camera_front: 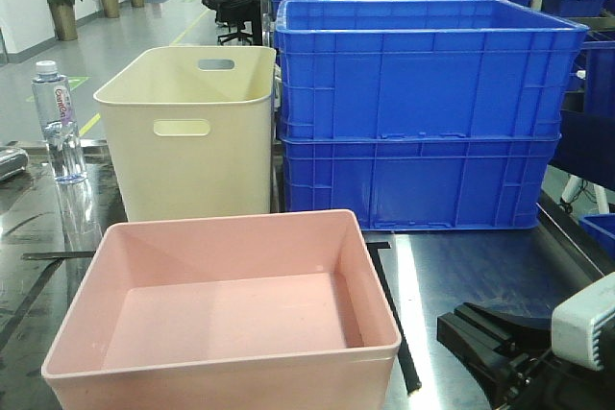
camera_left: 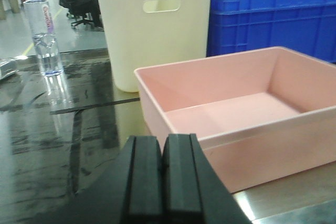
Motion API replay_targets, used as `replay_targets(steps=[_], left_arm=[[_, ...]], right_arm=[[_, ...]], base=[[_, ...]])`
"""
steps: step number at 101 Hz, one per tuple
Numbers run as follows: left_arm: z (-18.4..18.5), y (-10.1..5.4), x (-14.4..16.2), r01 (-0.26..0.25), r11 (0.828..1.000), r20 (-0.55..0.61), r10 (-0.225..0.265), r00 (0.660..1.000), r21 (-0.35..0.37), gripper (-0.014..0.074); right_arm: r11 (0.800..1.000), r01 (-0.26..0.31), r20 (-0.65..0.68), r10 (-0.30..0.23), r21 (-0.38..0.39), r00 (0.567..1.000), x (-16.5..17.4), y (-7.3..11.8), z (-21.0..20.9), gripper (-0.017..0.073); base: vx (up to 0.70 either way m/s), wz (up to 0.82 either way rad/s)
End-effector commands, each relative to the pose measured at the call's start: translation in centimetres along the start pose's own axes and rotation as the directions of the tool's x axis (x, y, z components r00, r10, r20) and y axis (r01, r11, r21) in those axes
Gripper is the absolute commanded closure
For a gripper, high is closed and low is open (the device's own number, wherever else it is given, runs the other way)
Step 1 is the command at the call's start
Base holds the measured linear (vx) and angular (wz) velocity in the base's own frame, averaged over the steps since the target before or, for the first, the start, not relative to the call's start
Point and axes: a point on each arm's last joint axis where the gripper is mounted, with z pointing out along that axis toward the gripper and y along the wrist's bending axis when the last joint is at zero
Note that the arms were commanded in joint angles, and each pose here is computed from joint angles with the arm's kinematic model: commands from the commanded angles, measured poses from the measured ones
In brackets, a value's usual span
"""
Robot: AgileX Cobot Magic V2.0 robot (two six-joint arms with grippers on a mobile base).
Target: Grab pink bin and stack on right shelf
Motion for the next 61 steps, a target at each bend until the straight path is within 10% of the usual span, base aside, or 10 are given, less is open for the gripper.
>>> replay_targets(steps=[1,22,61], left_arm=[[0.1,0.3,0.6,-0.023,0.999,0.11,0.027,0.994,-0.039,0.0601],[0.7,0.4,9.0,-0.009,0.997,0.176,0.022,0.984,-0.072,0.0601],[0.8,0.3,9.8,-0.058,0.996,0.087,0.064,0.994,-0.067,0.0601]], right_arm=[[1.0,0.017,0.12,-0.014,-0.02,0.993,-1.9,0.2,-0.2,0.0568],[1.0,0.017,0.12,-0.014,-0.02,0.993,-1.9,0.2,-0.2,0.0568],[1.0,0.017,0.116,-0.014,-0.02,0.993,-1.7,0.2,-0.2,0.0568]], base=[[0.0,0.01],[0.0,0.0],[0.0,0.0]])
